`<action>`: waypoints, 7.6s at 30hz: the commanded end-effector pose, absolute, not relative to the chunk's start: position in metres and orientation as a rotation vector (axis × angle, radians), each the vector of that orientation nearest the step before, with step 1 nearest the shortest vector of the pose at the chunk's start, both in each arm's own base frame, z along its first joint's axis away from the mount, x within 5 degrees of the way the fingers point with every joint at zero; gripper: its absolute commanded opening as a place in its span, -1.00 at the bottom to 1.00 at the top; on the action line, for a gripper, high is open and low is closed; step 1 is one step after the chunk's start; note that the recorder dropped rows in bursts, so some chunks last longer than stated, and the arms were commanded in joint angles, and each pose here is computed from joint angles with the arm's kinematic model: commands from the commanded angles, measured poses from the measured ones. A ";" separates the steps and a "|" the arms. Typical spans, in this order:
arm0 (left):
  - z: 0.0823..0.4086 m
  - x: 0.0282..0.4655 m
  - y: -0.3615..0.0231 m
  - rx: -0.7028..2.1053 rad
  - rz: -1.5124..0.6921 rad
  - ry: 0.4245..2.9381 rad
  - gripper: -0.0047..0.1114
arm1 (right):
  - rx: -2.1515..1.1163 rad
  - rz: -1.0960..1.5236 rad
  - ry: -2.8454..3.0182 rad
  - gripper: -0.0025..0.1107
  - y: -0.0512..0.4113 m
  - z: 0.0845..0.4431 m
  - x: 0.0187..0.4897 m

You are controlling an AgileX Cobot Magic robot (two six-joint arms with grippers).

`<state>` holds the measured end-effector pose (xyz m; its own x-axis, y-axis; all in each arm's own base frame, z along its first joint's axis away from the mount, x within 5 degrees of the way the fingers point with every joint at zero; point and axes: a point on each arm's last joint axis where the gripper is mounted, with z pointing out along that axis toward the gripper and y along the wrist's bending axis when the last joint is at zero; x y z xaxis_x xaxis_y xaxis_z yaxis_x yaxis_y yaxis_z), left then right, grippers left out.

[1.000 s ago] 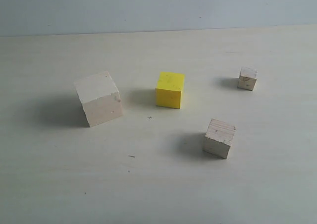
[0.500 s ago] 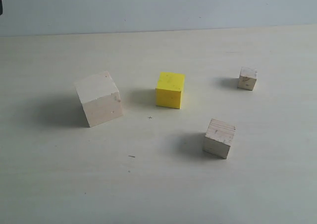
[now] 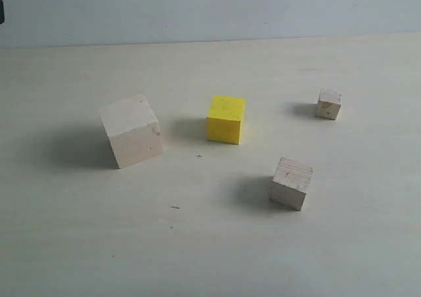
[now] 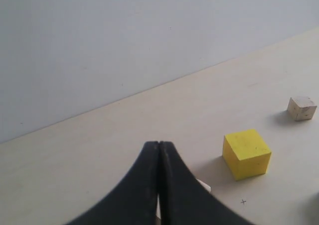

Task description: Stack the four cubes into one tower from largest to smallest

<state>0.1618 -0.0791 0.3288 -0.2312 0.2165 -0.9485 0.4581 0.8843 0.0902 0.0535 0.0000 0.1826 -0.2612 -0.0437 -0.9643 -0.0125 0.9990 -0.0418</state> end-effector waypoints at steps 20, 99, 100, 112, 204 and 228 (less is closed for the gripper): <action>0.256 0.328 -0.135 0.516 -0.118 2.469 -0.92 | -0.047 -0.031 1.818 -0.96 0.000 0.183 0.054; 0.200 0.284 -0.136 0.510 -0.287 2.956 -0.92 | -0.047 -0.031 1.818 -0.96 0.000 0.183 0.054; 0.196 0.281 -0.136 0.509 -0.314 2.958 -0.92 | -0.047 -0.031 1.818 -0.96 0.000 0.183 0.054; 0.180 0.281 -0.145 0.445 -0.471 2.891 -0.92 | -0.042 -0.025 1.818 -0.96 0.000 0.183 0.054; 0.157 0.226 -0.177 0.309 -0.729 2.667 -0.92 | -0.043 -0.026 1.821 -0.96 0.000 0.183 0.054; 0.137 0.250 -0.209 0.302 -0.698 2.673 -0.92 | -0.043 -0.026 1.819 -0.96 0.000 0.183 0.054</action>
